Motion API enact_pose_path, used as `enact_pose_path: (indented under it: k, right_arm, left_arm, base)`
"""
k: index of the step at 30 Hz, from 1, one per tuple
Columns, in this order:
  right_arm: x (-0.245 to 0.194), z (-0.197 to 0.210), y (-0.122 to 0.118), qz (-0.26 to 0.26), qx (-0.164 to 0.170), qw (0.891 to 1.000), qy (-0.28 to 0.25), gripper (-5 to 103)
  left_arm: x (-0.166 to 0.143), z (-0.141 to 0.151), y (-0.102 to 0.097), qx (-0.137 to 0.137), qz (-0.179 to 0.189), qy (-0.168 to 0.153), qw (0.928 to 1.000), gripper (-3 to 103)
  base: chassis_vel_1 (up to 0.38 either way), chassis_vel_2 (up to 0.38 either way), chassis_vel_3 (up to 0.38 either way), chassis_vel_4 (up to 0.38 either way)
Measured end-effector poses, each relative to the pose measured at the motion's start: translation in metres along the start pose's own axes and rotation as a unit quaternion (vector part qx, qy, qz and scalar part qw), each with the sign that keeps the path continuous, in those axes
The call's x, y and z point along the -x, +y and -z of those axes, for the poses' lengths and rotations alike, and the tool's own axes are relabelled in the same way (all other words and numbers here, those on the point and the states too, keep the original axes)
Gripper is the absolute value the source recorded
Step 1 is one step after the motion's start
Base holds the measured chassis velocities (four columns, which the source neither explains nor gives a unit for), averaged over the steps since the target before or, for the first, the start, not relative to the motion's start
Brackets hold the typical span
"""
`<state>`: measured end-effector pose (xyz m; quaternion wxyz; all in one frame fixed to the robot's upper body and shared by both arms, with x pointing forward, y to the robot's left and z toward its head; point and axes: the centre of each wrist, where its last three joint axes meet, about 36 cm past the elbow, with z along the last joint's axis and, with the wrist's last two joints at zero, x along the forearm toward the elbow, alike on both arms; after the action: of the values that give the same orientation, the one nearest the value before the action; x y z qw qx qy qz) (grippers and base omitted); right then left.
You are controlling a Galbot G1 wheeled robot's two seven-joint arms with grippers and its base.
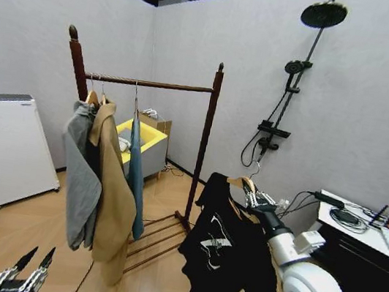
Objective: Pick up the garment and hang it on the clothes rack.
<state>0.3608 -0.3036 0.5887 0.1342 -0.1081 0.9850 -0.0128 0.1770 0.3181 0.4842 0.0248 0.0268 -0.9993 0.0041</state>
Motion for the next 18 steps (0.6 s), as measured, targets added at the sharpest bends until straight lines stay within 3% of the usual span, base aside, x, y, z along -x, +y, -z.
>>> enact_pose_path:
  k: [9, 18]
  right_arm:
    - [0.002, 0.003, 0.0, 0.009, -0.005, 1.0, -0.002, 10]
    - [0.017, 0.004, -0.002, 0.035, -0.005, 0.999, -0.013, 10]
  left_arm:
    - [0.0, 0.0, 0.0, 0.0, 0.0, 0.0, 1.0, 46]
    - [0.0, 0.0, 0.0, 0.0, 0.0, 0.0, 1.0, 46]
  base:
    - [-0.147, 0.16, 0.161, -0.177]
    - [-0.09, 0.078, 0.09, -0.08]
